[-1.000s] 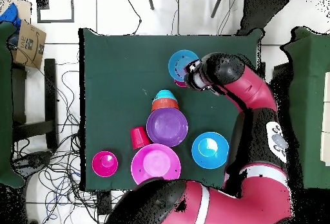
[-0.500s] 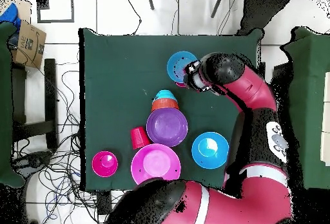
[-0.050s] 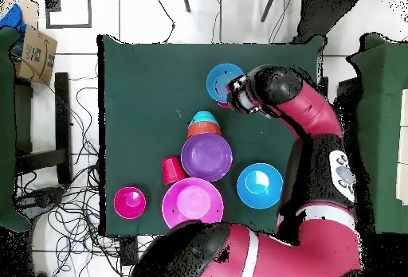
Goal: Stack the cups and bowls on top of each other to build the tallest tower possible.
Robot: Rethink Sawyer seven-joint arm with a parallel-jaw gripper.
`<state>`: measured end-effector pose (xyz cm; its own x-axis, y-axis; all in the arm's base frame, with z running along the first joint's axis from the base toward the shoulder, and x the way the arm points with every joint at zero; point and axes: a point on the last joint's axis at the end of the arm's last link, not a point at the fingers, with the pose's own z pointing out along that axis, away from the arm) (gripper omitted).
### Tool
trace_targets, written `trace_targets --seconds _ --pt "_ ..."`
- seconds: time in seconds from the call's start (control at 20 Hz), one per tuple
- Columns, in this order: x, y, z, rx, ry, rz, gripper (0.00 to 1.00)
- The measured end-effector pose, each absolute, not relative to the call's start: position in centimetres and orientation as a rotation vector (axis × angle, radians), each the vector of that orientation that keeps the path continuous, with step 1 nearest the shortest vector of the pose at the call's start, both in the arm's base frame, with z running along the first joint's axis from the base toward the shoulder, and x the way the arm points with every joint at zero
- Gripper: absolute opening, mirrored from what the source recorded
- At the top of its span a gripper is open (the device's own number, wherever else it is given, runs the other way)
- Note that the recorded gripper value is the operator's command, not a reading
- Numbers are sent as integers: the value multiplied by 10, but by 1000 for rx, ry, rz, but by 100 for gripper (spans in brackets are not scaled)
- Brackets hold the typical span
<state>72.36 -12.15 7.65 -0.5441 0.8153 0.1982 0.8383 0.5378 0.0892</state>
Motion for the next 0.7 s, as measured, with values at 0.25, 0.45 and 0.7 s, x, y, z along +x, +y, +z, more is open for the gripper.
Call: trace_targets --seconds 0.25,0.45,0.7 --pt "718 -119 74 -1426 -2621 -264 0" --pt "717 -118 73 -1430 -2612 -269 0" --pt "717 -118 75 -1441 -2602 -281 0"
